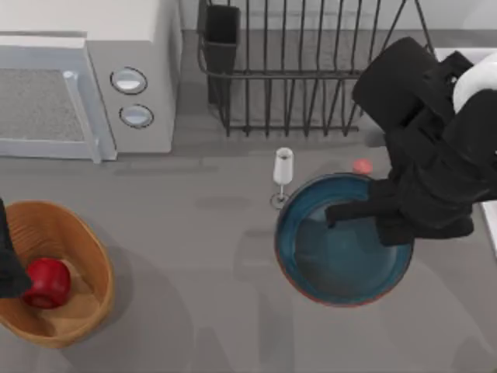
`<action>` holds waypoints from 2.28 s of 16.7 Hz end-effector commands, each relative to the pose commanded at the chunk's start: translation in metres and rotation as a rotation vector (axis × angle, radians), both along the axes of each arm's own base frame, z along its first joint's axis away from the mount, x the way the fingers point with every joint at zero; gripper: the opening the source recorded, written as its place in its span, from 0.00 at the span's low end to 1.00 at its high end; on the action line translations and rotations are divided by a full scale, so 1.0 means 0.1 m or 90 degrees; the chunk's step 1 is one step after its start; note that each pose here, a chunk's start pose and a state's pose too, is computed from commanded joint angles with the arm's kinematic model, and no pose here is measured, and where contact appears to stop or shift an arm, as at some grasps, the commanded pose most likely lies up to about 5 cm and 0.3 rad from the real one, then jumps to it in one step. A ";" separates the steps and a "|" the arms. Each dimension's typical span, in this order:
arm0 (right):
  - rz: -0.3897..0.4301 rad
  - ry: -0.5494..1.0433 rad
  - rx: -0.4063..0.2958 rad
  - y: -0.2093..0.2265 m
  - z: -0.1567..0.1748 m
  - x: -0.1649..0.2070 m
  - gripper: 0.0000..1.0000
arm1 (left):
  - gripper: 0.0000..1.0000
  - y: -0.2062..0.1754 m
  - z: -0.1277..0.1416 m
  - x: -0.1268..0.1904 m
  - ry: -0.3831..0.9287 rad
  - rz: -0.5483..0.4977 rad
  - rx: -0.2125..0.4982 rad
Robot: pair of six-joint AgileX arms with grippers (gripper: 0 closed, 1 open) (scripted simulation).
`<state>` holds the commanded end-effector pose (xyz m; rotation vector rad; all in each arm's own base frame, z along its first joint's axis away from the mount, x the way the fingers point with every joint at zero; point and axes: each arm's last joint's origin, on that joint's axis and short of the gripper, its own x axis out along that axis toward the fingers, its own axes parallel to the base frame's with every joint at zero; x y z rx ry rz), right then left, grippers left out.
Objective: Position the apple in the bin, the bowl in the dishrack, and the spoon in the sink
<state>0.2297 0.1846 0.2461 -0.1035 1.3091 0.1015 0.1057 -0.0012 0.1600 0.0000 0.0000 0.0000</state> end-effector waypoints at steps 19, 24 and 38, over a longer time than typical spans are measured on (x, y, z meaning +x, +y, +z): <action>-0.070 -0.834 0.062 0.80 1.73 -0.47 0.00 | 1.00 0.00 0.00 0.00 0.000 0.000 0.000; -0.069 -0.830 0.054 0.86 1.62 -0.35 0.00 | 1.00 0.00 0.00 0.00 0.000 0.000 0.000; -0.073 -0.837 0.065 0.86 -0.08 1.41 0.00 | 1.00 0.00 0.00 0.00 0.000 0.000 0.000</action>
